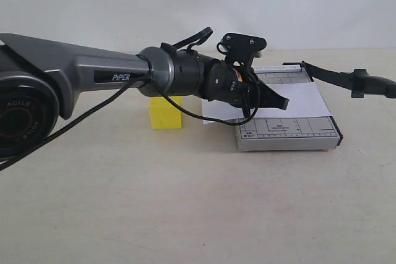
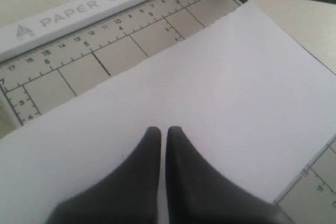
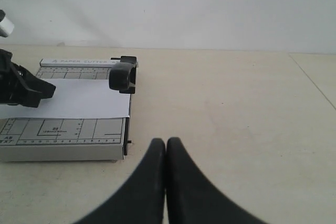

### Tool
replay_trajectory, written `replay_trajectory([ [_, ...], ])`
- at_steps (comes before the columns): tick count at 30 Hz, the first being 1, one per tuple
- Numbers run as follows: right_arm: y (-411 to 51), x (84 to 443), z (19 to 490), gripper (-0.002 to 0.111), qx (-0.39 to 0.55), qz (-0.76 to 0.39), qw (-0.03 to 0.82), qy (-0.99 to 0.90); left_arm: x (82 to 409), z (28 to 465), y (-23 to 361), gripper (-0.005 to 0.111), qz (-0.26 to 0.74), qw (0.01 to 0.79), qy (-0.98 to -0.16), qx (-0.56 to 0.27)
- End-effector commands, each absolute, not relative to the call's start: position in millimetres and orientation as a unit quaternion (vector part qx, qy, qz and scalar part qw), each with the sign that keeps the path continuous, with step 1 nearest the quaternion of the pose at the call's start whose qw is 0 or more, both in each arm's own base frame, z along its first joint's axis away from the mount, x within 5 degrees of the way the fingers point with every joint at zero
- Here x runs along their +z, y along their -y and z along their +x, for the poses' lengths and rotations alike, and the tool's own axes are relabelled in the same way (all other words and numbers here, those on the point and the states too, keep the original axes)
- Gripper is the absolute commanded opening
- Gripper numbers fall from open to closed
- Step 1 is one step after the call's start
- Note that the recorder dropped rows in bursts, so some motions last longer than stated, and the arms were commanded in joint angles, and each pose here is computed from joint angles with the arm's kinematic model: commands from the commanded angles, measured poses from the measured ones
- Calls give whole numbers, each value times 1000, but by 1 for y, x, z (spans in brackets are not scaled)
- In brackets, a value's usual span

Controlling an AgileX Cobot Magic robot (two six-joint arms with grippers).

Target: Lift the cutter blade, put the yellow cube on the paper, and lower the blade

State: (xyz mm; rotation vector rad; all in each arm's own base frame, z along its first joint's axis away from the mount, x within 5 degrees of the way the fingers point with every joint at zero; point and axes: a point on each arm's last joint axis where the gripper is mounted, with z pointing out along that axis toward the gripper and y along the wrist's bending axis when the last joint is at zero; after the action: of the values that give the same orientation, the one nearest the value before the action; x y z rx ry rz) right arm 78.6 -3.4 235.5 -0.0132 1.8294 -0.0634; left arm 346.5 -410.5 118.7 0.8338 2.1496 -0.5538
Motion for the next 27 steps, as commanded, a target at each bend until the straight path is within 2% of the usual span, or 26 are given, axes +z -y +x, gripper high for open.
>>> replay_trajectory([
  [1, 3, 234, 78, 0, -25, -3, 609, -793, 120, 348, 413, 4, 327, 386, -834, -219],
  [7, 3, 234, 78, 0, -24, -2, 609, -793, 105, 354, 423, 4, 331, 372, -840, -216],
  [20, 3, 235, 79, 0, -24, -2, 613, -789, 106, 333, 443, 4, 355, 378, -824, -229],
  [27, 3, 235, 78, 0, -24, -2, 612, -790, 105, 338, 444, 4, 350, 388, -820, -233],
])
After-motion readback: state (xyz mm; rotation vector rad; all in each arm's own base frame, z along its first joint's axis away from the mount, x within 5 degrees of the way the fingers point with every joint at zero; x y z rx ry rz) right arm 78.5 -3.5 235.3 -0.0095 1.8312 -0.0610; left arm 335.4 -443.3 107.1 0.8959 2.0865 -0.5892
